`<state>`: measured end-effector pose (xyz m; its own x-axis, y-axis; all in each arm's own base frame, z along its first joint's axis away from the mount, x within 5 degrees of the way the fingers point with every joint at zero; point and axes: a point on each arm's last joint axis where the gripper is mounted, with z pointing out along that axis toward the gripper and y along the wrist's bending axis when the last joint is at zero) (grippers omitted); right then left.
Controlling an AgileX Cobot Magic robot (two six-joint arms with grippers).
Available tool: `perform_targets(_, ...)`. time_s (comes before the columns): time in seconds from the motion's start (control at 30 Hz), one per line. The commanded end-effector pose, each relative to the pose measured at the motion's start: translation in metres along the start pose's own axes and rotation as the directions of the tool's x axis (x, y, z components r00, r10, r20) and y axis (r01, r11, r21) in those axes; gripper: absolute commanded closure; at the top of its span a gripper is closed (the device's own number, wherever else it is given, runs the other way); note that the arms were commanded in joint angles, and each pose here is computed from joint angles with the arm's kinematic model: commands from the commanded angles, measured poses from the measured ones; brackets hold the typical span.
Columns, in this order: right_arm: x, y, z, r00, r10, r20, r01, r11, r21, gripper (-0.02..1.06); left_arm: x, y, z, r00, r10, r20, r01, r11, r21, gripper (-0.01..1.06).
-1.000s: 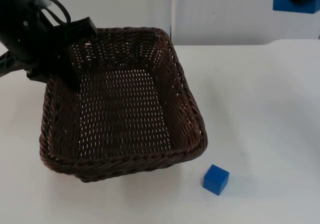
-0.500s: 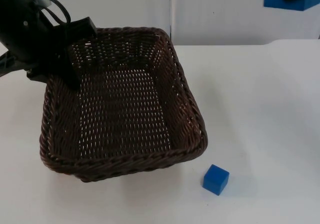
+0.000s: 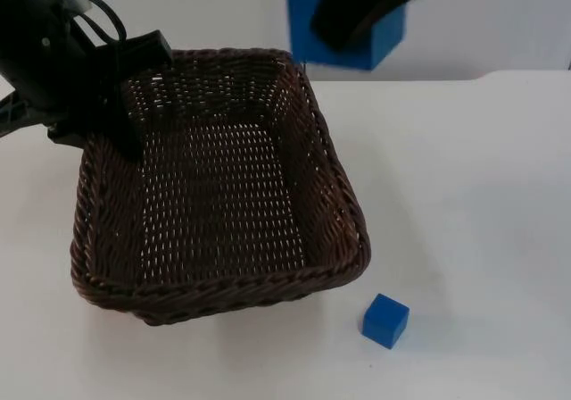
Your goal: Pick up the basket with the left hand and place the largest block into the basket with the right hand.
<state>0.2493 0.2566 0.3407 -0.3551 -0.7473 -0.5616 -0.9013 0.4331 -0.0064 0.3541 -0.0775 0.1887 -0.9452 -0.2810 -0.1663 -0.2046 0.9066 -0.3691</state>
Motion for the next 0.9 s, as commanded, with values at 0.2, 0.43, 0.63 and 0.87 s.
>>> perform_targets(0.2,-0.003,0.011,0.044,0.999,0.012,-0.036,-0.015,0.997,-0.078,1.05,-0.001,-0.005,-0.007,1.0,-0.012,0.014,0.011,1.0,0.021,1.05)
perform_targets(0.43,-0.005,0.008,0.062,0.999,0.036,-0.017,-0.037,0.996,-0.076,1.05,-0.001,-0.005,-0.007,1.0,-0.013,0.018,0.013,1.0,0.023,1.05)
perform_targets(0.63,-0.004,0.006,0.077,0.998,0.06,-0.021,-0.061,0.994,-0.089,1.05,-0.001,-0.005,-0.007,1.0,-0.013,0.018,0.013,1.0,0.023,1.05)
perform_targets(0.87,0.008,0.003,0.113,0.99,0.069,-0.126,-0.083,0.99,-0.115,1.05,-0.001,-0.005,-0.007,1.0,-0.013,0.02,0.013,1.0,0.023,1.05)
